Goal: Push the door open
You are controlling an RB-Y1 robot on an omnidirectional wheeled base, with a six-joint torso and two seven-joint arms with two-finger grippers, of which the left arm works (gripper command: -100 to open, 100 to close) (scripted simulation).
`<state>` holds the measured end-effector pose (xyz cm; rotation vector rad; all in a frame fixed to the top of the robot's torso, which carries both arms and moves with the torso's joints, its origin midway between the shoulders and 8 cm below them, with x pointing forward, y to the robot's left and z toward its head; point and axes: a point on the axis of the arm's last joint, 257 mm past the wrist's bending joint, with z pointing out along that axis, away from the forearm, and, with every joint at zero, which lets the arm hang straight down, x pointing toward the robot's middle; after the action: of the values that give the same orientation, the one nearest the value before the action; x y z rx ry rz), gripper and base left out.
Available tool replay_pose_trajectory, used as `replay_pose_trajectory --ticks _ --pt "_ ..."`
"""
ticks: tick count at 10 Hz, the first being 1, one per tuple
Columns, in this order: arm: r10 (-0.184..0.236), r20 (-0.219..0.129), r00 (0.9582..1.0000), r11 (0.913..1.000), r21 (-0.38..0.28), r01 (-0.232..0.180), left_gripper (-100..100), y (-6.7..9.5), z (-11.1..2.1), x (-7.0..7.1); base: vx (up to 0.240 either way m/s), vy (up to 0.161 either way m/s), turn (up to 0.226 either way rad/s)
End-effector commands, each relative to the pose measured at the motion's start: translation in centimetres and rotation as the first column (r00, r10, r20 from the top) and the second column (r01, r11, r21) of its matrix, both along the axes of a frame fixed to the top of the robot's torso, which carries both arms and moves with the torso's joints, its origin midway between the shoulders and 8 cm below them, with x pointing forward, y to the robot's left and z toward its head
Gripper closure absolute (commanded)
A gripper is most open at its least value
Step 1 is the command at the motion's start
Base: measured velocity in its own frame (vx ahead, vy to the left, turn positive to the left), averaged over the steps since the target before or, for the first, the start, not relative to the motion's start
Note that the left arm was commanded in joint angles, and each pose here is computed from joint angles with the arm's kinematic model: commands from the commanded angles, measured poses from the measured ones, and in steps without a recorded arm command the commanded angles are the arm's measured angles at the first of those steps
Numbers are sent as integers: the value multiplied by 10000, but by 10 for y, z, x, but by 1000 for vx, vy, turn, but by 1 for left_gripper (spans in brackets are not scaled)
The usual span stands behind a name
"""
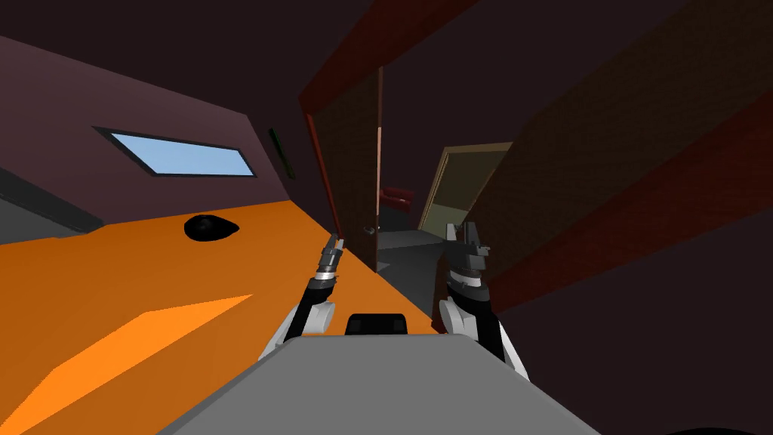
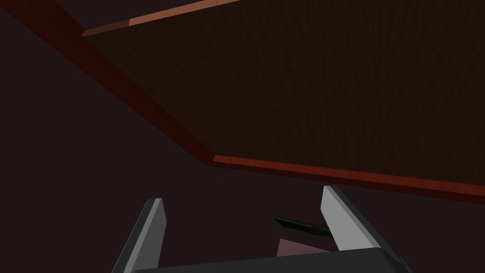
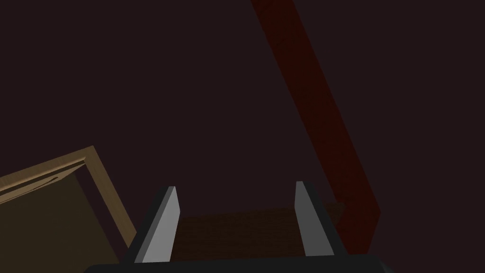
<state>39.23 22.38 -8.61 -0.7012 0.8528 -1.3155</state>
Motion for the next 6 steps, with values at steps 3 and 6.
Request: replay_pose_trajectory --ticks 3,6 --pt "-403 -600 9974 9991 -151 395 -100 -12 -35 11 73 90 -99" --pt "-744 -1182 9902 9970 -285 715 -100 -25 -69 18 84 105 -101"
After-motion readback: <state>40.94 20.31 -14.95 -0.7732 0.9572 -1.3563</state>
